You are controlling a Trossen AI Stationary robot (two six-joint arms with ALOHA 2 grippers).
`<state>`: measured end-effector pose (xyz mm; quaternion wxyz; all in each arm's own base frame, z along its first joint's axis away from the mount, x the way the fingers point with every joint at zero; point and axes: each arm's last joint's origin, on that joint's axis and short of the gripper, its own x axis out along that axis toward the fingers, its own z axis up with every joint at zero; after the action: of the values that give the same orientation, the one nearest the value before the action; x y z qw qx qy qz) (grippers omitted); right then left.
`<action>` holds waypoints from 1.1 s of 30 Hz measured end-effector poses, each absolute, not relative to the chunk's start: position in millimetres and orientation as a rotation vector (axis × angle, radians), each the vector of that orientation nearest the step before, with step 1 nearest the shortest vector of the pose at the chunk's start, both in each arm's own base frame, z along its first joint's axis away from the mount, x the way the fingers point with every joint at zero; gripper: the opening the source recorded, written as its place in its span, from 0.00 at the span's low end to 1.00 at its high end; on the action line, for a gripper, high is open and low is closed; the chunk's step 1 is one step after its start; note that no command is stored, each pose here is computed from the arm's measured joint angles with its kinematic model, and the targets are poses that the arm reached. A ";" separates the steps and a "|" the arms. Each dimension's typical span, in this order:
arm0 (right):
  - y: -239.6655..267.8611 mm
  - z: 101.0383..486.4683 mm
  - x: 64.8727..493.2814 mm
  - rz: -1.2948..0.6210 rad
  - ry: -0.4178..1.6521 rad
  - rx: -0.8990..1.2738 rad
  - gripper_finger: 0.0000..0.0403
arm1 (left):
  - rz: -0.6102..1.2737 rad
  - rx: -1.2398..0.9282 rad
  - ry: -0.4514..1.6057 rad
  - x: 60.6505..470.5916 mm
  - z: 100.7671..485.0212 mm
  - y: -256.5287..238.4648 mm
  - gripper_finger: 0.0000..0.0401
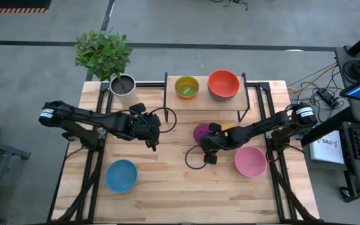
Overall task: Place and stack bowls onto a shelf
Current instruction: Stack the small purple bowl on top of the small green bowl on the shelf
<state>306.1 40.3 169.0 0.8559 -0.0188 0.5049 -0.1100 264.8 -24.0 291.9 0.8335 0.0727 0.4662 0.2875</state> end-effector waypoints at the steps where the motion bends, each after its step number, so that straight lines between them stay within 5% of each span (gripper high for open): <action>1: 40.5 168.0 307.6 -0.228 1.067 -0.047 0.40 | 0.610 0.154 0.987 264.8 292.0 -24.0 0.32; 13: 40.7 157.9 314.3 -0.225 1.097 -0.067 0.04 | 0.730 0.230 0.898 266.7 296.2 -22.3 0.32; 24: 48.3 213.3 330.4 -0.029 0.952 -0.041 0.02 | 0.606 0.443 0.794 257.0 312.6 -20.4 0.32; 29: 52.6 259.3 346.3 0.043 0.885 -0.159 0.02 | 0.305 0.388 0.528 239.7 312.4 -19.0 0.32; 33: 49.3 296.1 353.1 0.080 0.830 -0.258 0.02 | 0.258 0.373 0.306 221.8 310.6 -16.9 0.31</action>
<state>353.1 49.3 296.1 0.9062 -0.1250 0.4022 0.0390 221.8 -16.9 310.6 0.9629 0.1839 0.1509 0.1276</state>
